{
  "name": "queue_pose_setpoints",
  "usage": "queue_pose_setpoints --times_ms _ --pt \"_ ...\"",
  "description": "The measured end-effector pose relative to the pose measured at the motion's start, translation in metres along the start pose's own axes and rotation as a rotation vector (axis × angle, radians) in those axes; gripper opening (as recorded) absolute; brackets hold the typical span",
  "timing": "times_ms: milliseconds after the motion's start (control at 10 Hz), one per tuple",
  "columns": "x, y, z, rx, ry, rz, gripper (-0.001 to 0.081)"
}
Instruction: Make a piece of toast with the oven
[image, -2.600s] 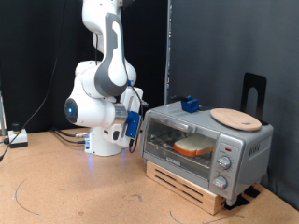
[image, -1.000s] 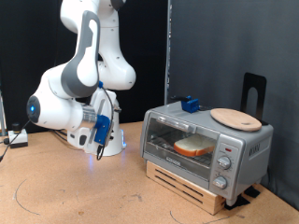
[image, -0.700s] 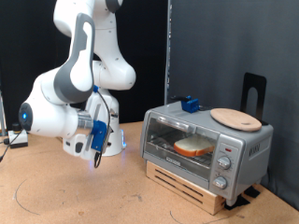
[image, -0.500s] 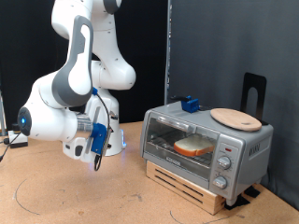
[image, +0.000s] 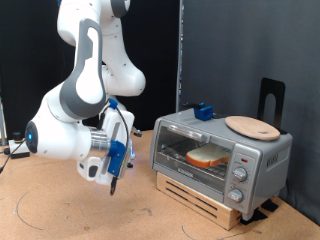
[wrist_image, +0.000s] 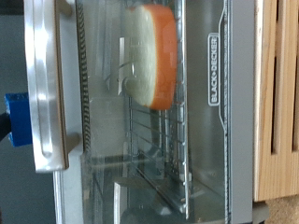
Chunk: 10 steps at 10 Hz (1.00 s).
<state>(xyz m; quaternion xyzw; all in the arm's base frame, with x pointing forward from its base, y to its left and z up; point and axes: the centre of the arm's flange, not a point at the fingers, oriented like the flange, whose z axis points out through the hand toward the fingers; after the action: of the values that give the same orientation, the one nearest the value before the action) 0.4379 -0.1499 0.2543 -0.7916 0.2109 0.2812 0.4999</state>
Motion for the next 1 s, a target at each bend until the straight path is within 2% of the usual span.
queue_pose_setpoints --times_ms 400,600,800,1000 --pt "0.042 -0.026 -0.001 -0.011 0.004 0.016 0.0807" --pt "0.044 -0.027 0.000 -0.012 0.007 0.002 0.0807" --pt "0.061 -0.044 0.007 -0.018 -0.023 -0.016 0.0807" --pt "0.080 -0.062 0.016 0.012 -0.071 -0.010 0.0807"
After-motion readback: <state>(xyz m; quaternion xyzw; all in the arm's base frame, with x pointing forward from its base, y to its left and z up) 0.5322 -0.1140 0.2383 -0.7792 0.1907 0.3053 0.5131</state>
